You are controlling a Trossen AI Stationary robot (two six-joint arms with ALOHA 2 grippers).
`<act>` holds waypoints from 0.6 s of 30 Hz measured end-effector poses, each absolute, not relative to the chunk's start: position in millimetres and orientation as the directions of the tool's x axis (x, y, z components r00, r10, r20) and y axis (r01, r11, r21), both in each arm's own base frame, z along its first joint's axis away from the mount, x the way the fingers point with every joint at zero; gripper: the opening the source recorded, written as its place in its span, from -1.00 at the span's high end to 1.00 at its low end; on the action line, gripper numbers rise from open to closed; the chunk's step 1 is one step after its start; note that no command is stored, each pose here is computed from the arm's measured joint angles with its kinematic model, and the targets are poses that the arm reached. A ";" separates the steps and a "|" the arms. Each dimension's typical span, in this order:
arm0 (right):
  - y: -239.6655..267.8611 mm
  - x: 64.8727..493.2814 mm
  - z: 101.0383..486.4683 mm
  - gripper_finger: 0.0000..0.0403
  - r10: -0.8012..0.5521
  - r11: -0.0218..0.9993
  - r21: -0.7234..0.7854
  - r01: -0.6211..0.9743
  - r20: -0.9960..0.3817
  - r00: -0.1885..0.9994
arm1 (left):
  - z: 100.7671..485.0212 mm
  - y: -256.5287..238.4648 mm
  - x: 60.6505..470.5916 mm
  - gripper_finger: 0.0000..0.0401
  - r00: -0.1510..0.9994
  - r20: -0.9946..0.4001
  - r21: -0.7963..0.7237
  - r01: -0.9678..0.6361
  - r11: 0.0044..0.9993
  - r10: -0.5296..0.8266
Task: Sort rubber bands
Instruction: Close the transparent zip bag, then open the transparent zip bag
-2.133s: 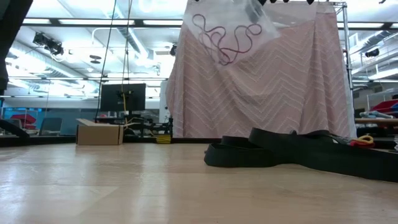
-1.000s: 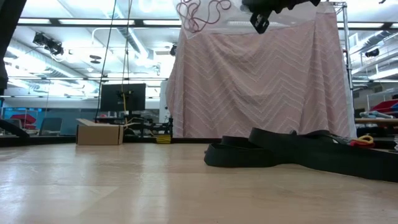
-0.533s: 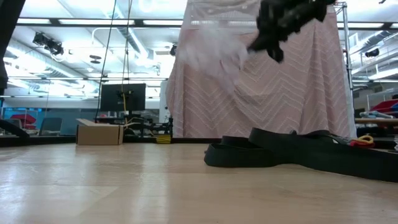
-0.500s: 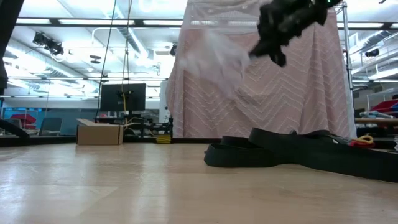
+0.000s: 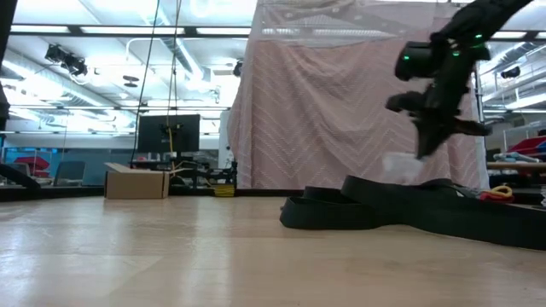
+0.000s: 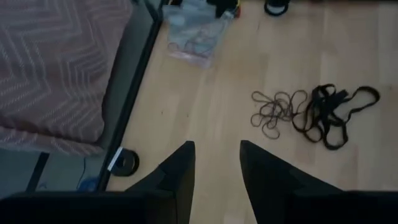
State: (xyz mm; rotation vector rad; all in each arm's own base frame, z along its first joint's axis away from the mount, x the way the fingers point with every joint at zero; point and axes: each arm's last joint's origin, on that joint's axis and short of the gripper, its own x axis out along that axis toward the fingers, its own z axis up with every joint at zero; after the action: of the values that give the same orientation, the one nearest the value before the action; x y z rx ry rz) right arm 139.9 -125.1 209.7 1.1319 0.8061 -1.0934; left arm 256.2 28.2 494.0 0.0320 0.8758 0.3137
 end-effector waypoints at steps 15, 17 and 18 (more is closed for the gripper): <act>-92.5 105.8 213.7 0.25 -0.396 0.085 0.482 0.872 -0.787 0.474 | 493.2 28.9 257.2 0.33 0.596 -0.752 0.172 -0.235 0.957 0.282; -92.7 111.9 212.4 0.15 -0.344 0.156 0.568 0.808 -0.736 0.583 | 486.9 26.4 259.7 0.33 0.584 -0.776 0.136 -0.214 0.967 0.238; -92.0 116.8 213.8 0.11 -0.308 0.233 0.613 0.755 -0.690 0.655 | 482.5 23.3 256.7 0.33 0.577 -0.792 0.106 -0.190 0.976 0.198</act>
State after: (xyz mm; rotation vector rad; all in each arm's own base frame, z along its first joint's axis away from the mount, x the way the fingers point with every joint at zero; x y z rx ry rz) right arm 116.8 -92.0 213.8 1.1111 0.4784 -0.7696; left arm 256.7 23.3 482.5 0.0101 0.9283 0.2270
